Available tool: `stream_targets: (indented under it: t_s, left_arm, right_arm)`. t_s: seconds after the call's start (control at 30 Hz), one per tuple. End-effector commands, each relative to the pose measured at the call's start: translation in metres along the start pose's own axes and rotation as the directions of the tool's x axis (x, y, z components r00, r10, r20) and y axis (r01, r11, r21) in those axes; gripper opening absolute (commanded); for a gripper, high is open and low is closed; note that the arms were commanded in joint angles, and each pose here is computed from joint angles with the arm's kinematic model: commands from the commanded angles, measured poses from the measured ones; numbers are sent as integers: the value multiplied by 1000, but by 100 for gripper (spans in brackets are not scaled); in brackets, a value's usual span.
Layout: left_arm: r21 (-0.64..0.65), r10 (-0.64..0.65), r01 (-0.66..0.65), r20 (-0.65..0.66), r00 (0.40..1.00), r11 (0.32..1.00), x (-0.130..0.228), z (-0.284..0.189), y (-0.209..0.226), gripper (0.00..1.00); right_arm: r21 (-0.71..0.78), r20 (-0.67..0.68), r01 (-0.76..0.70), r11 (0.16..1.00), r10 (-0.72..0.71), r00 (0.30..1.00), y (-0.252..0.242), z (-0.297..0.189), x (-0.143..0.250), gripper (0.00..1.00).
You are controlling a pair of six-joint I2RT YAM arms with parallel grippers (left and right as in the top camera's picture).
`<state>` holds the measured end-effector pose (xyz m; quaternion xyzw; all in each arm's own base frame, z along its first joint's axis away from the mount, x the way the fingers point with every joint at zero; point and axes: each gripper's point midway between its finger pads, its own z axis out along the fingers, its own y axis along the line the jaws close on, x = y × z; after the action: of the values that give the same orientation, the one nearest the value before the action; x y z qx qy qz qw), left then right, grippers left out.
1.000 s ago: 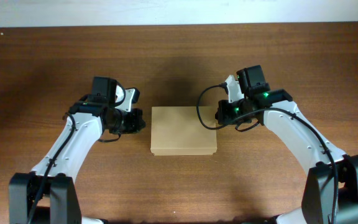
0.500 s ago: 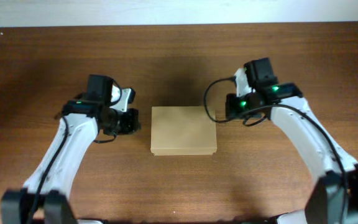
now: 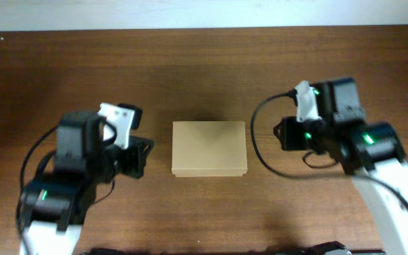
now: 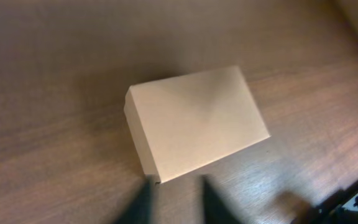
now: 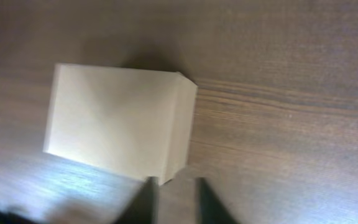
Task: Pack container
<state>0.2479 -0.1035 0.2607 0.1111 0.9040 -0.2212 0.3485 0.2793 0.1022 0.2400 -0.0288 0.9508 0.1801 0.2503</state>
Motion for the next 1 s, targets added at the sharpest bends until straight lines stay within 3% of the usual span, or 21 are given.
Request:
stream_targets:
  t_s: [0.0, 0.03, 0.07, 0.77, 0.9, 0.97]
  left_arm:
    - [0, 56, -57, 94, 994, 998, -8, -27, -12, 68]
    - [0, 65, -65, 114, 991, 998, -9, -33, -14, 100]
    - [0, 73, -73, 133, 988, 997, -9, -38, -17, 100]
    - [6, 104, -107, 185, 977, 994, -6, -56, -27, 100]
    - [-95, 127, -107, 242, 962, 990, -14, -66, -13, 100]
    - [-174, 258, -210, 336, 906, 962, -30, -78, -11, 100]
  right_arm:
    - [-6, 70, 22, 1000, -22, 997, 5, -25, -2, 65]
    - [-7, 78, 24, 1000, -24, 997, 6, -29, 0, 92]
    - [-8, 84, 26, 1000, -26, 996, 7, -33, 2, 99]
    - [14, -20, -2, 1000, 2, 1000, -2, -2, 3, 99]
    - [21, -53, -10, 1000, 11, 999, -5, 8, 4, 99]
    - [25, -68, -14, 1000, 15, 998, -6, 13, 5, 99]
